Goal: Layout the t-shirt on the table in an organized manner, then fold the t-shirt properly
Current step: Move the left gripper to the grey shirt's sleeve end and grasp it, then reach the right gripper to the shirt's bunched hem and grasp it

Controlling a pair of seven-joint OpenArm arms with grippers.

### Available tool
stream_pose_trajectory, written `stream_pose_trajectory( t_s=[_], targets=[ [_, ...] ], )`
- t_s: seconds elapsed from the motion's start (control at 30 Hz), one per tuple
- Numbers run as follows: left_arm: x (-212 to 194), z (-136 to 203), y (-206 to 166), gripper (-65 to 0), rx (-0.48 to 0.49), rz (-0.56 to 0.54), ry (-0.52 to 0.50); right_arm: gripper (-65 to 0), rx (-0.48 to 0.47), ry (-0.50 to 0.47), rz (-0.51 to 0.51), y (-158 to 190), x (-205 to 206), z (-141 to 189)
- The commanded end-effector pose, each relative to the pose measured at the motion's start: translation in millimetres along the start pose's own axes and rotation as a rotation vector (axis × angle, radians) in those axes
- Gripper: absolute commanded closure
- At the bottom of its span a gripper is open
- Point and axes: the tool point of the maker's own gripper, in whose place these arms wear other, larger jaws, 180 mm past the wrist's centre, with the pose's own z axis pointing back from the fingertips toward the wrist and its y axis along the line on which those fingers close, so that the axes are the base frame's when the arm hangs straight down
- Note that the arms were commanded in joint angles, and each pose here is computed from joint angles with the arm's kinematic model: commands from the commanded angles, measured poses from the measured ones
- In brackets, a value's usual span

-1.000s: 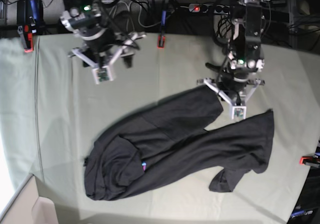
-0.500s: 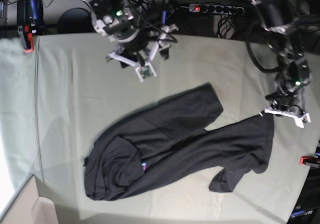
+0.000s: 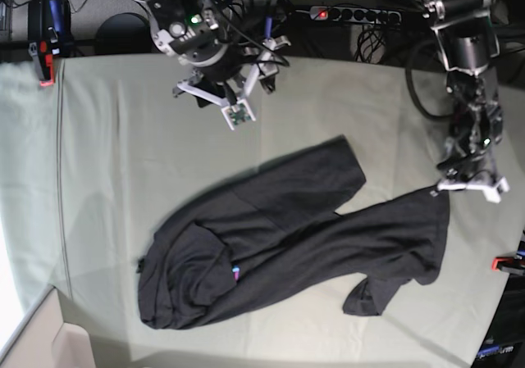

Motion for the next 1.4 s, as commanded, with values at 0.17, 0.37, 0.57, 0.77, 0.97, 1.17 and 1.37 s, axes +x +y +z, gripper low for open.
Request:
stream_pose_trajectory(
  t_s=[0.17,0.37,0.57,0.77,0.97,1.17,1.37],
  targets=[
    [25,16,-11,-13.6,-0.052,-0.098,-0.081,-36.5,0.01,-0.015,-0.008,4,3,2],
    [24,28,-9,-42.2,-0.06,-0.117,-0.1,-36.5,0.009,-0.013,-0.007,4,2,1],
    [23,26,-11,-43.1,-0.06,-0.12,-0.102,-36.5,0.01,-0.015,-0.008,4,2,1],
    [23,14,-17,-43.1,-0.058,-0.09,-0.085,-36.5,0.011,-0.013,-0.01,5,1,2],
    [13,-4,-25,-43.0,-0.05,-0.067,-0.027,-36.5,0.013,0.009,-0.011,6,-8,0],
    [2,-6,-34,-23.0,-0.067,-0.127,0.0,-36.5,0.016,0.031,-0.013,8,-16,-2],
    [1,-4,-23,-1.5,-0.045,-0.127,0.001,-36.5,0.015,0.028,-0.012,7,-14,-2]
  ],
)
